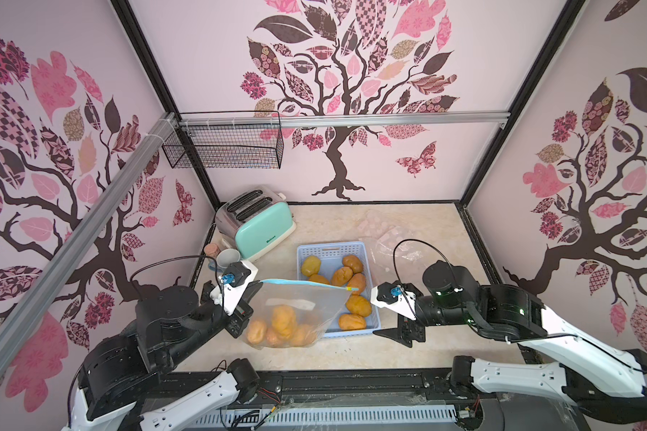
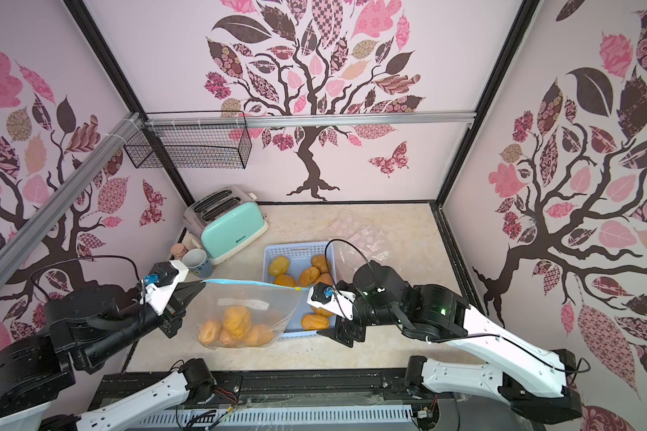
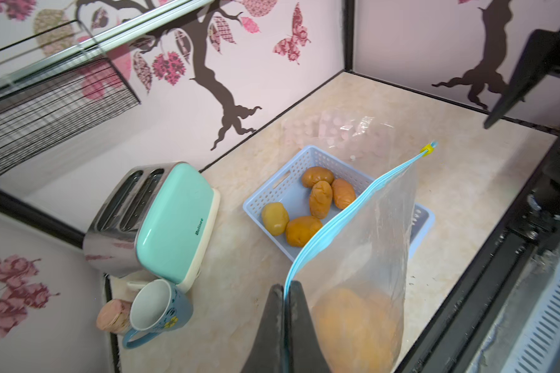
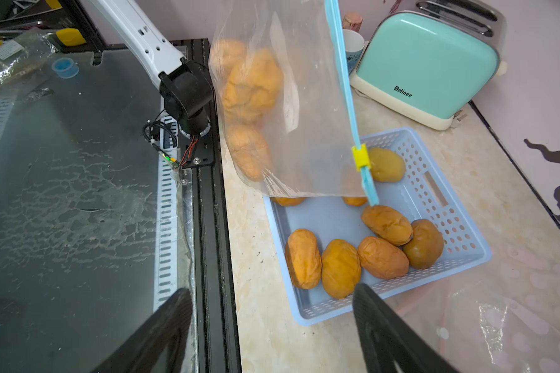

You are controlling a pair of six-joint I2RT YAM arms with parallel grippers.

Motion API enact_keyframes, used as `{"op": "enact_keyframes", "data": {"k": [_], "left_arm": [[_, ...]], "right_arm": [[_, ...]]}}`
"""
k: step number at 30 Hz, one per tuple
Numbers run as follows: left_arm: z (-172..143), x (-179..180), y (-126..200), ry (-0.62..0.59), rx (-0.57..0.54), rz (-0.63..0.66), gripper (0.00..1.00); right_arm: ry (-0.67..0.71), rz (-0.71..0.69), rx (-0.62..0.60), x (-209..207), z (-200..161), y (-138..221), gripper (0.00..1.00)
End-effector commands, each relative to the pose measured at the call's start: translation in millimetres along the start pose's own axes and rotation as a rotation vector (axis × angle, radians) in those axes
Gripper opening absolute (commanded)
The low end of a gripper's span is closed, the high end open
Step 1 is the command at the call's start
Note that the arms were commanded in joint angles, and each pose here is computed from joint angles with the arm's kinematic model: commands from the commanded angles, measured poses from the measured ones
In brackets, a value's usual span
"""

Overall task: Put the potatoes into a zipper bag and zip it
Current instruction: Place the zipper food storage bag at the center of the board.

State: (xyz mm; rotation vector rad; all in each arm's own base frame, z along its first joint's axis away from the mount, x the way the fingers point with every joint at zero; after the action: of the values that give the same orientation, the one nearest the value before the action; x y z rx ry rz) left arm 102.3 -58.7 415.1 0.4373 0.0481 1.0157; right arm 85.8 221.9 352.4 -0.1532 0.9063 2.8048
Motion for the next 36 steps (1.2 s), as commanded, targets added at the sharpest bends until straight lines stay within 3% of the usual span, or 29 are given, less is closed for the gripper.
{"op": "enact_keyframes", "data": {"k": [1,4,11,20,27,36], "left_arm": [[1.8,30.9,12.4,0.078,-0.022,0.229,0.0],[-9.1,46.1,17.1,0.089,-0.023,0.364,0.0],[-29.2,70.2,40.8,0.115,-0.071,0.547,0.0],[-50.6,91.1,56.6,0.104,-0.024,0.768,0.0],[-60.6,88.6,25.0,-0.081,0.144,0.967,0.0],[-45.2,85.7,0.0,-0.128,0.144,1.032,0.0]], "right_arm": [[-0.012,-0.03,-0.05,-3.2,2.3,-1.6,0.82],[-0.014,-0.03,-0.071,-2.6,-0.2,-6.8,0.82],[-0.044,-0.028,-0.164,0.9,-7.7,-19.3,0.82],[-0.024,-0.046,-0.205,-1.3,-17.8,-46.8,0.82],[-0.057,-0.038,-0.241,3.4,-27.3,-46.2,0.81],[-0.062,-0.034,-0.281,10.2,-43.3,-43.2,0.81]]}}
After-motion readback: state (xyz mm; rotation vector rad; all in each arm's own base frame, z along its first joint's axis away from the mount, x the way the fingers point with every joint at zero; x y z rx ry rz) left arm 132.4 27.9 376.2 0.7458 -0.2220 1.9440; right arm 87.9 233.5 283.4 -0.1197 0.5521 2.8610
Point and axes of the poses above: each gripper's point midway between its finger pads, its own y axis back along the fingers, its own x axis along the line the jaws close on, z = x × y, the point moved 5 cm from there along y, back along the fingers, and after that the axes turned 5 degrees about y, right-handed, at the moved point
